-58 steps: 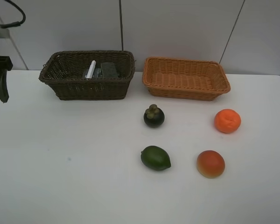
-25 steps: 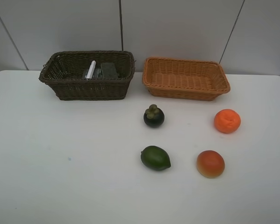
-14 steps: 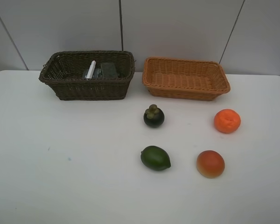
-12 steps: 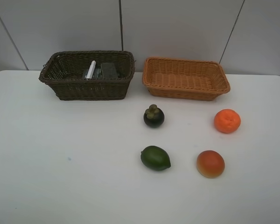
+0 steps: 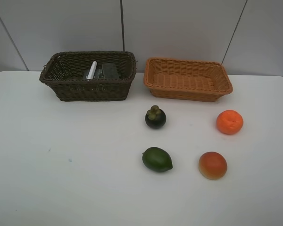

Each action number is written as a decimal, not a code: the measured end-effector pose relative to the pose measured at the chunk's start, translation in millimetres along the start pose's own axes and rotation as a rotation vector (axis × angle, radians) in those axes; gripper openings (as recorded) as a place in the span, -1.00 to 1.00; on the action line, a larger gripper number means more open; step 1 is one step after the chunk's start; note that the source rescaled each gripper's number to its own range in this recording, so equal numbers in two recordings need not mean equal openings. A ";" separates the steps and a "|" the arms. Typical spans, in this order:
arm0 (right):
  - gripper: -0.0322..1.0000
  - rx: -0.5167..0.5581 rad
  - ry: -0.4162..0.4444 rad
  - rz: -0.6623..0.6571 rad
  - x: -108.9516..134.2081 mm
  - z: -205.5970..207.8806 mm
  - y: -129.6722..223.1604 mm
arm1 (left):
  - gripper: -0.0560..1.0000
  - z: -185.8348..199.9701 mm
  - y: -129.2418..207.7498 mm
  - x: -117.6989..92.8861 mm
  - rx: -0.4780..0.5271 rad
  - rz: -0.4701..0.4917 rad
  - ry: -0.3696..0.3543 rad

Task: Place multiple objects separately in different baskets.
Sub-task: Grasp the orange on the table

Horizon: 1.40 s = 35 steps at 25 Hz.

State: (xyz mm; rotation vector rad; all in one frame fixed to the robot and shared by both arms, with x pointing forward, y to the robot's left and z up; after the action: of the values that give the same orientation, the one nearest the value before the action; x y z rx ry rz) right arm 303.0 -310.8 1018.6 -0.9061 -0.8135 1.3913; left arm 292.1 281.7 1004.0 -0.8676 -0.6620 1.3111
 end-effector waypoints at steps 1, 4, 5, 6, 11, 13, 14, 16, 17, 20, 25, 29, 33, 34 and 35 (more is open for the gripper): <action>0.99 0.000 0.000 0.000 0.0 0.0 0.0 | 1.00 0.0 0.0 0.0 0.000 0.000 0.000; 0.99 0.000 0.000 0.000 0.0 0.0 0.0 | 1.00 0.0 0.0 0.0 0.000 0.000 0.000; 0.99 0.000 0.000 0.000 0.0 0.0 0.0 | 1.00 0.0 0.0 0.0 0.000 0.000 0.000; 0.99 0.000 0.000 0.000 0.0 0.0 0.0 | 1.00 0.0 0.0 0.0 0.000 0.000 0.000; 0.99 0.063 0.008 0.007 -0.7 -8.7 -1.4 | 1.00 0.0 0.0 0.0 0.000 0.000 0.000; 0.99 0.138 0.018 -0.006 -1.2 -21.0 -5.2 | 1.00 0.0 0.0 0.0 0.000 0.000 0.000; 0.99 0.184 0.025 -0.017 -1.5 -29.4 -8.0 | 1.00 0.0 0.0 0.0 0.000 0.000 0.000; 0.99 0.281 0.032 -0.041 0.1 -51.4 -13.9 | 1.00 0.0 0.0 0.0 0.000 0.000 0.000; 0.99 0.318 0.034 -0.046 1.1 -61.8 -17.5 | 1.00 0.0 0.0 0.0 0.000 0.000 0.000; 0.99 0.469 0.036 -0.038 5.1 -101.8 -22.3 | 1.00 0.0 0.0 0.0 0.000 0.000 0.000; 0.99 0.731 0.017 0.031 13.6 -169.8 -14.9 | 1.00 0.0 0.0 0.0 0.000 0.000 0.000; 0.99 0.888 -0.071 0.079 34.0 -211.8 0.2 | 1.00 0.0 0.0 0.0 0.000 0.000 0.000; 0.99 0.988 -0.163 0.106 51.3 -244.5 15.6 | 1.00 0.0 0.0 0.0 0.000 0.000 0.000; 0.99 0.999 -0.179 0.113 53.8 -251.8 17.3 | 1.00 0.0 0.0 0.0 0.000 0.000 0.000; 0.99 1.002 -0.189 0.123 55.2 -257.9 17.2 | 1.00 0.0 0.0 0.0 0.000 0.000 0.000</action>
State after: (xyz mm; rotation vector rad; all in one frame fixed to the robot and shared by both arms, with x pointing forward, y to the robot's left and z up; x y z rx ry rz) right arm 527.3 -268.8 885.4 -0.0426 -0.1128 1.7350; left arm 292.1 281.7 1004.0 -0.8676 -0.6620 1.3111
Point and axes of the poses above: a point on each arm's last joint axis where the gripper is mounted, z pointing back along that axis away from the gripper, x along the wrist's bending axis when the last joint is at zero, y = z × x, the point moved 8 cm from there along -z, pointing out along that axis toward the gripper, and after that the axes turned 4 degrees about z, right-handed, at the moved point
